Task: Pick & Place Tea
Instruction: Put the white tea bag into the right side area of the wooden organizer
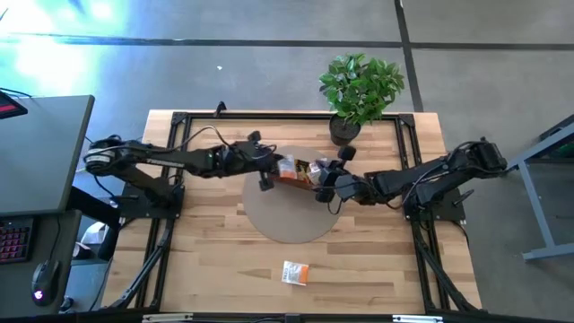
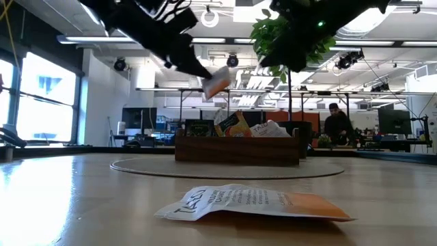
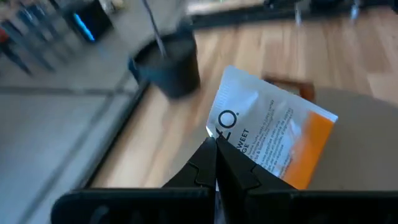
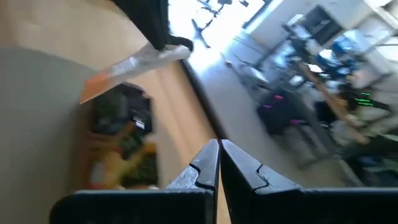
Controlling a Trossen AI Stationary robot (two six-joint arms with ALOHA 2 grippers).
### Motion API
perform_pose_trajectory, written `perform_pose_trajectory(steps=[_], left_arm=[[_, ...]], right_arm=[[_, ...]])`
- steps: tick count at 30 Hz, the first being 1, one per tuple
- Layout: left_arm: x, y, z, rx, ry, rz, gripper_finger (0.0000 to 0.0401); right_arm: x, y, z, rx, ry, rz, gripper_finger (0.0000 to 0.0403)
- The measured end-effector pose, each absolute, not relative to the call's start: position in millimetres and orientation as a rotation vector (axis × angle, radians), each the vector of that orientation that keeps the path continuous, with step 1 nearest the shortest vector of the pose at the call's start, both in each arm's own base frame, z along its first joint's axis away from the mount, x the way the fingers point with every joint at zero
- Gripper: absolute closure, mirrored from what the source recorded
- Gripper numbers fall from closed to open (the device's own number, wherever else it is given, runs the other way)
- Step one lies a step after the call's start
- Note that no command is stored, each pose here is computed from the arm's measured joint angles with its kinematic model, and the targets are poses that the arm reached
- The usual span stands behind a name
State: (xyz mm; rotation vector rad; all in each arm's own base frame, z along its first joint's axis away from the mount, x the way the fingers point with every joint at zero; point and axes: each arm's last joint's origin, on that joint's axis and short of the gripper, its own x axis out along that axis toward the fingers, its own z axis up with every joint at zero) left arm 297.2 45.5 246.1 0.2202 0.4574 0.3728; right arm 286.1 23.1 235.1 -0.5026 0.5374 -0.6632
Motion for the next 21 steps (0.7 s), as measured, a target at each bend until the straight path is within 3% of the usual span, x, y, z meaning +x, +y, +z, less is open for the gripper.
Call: perform_pose_trajectory(steps=[5,9,12,16,21], left_arm=[[324,44,223,0.283,0.395,0.371,0.0401],[347,48,216,0.257,0.345,0.449,0.0401],[366,50,221,0.244,0.311,0.445,0.0401],[392,38,219,0.26,0.324,0.407,0.0401],[415,19,201,0.346,0.466,0.484,0.0401]], right_arm=[[251,29,256,-0.454,0.528,-0.825,0.0398],[216,26,269,-0.197,0.538,-0.712,0.0399],[195,20,272,-0.087,0.563,-0.735,0.0397],[179,14,271,-0.077,0.558,-0.892,0.0401],[175,13,265,-0.108,0.604,-0.933,0.0395]])
